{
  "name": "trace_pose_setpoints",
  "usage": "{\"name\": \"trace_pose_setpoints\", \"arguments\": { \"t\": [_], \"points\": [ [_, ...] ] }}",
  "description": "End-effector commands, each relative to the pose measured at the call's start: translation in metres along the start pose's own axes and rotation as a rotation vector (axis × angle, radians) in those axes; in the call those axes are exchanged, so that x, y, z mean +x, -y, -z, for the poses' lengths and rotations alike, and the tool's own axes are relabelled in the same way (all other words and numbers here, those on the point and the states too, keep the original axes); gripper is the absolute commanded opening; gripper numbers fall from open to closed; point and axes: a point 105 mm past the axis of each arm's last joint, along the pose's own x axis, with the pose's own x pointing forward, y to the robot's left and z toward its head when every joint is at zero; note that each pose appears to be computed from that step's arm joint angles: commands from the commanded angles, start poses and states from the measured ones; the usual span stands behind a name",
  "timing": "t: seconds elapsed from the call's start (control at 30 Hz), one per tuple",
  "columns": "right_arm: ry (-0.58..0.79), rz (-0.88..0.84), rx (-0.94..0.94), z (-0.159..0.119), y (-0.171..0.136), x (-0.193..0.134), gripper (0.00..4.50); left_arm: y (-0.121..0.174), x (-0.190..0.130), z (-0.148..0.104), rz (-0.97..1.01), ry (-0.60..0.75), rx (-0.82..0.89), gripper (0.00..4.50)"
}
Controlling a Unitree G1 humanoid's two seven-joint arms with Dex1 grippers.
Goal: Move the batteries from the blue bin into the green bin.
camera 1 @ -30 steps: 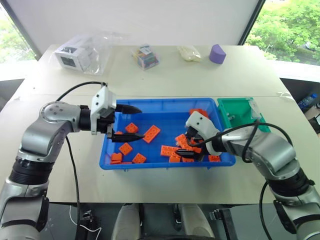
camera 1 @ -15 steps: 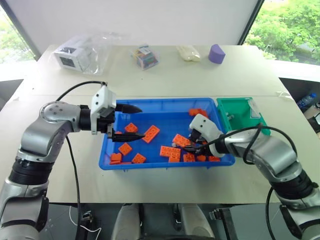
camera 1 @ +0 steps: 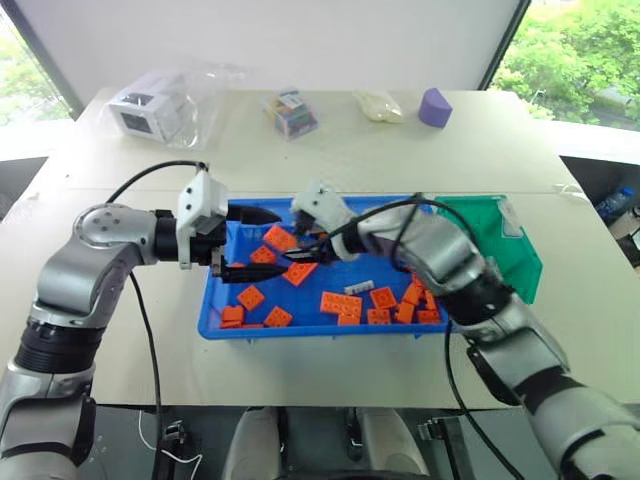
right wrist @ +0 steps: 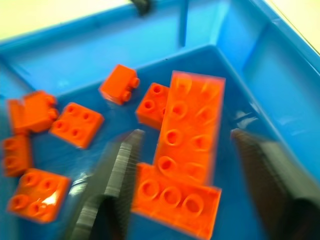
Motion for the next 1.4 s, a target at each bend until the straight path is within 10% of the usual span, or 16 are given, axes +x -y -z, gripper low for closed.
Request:
{"name": "trace_pose_setpoints", "arguments": {
  "t": [0.03,0.4,0.53,1.4],
  "points": [
    [0.028,-0.016,-0.097,-0.012,0.009,-0.016,4.17,0.001,-0.006,-0.012,-0.021,0.012,0.051,4.5],
    [-0.136,-0.112,-0.238,0.058,0.011,-0.068,4.17,0.001,-0.009,-0.011,-0.029,0.0,0.045,4.5],
    [-0.15,-0.093,-0.233,0.066,0.014,-0.068,2.42,-0.001,-0.009,-0.013,-0.026,-0.001,0.05,4.5],
    [-0.138,-0.127,-0.15,0.075,0.01,-0.102,2.42,-0.004,-0.01,-0.013,-0.036,0.001,0.062,4.5]
  ]
}}
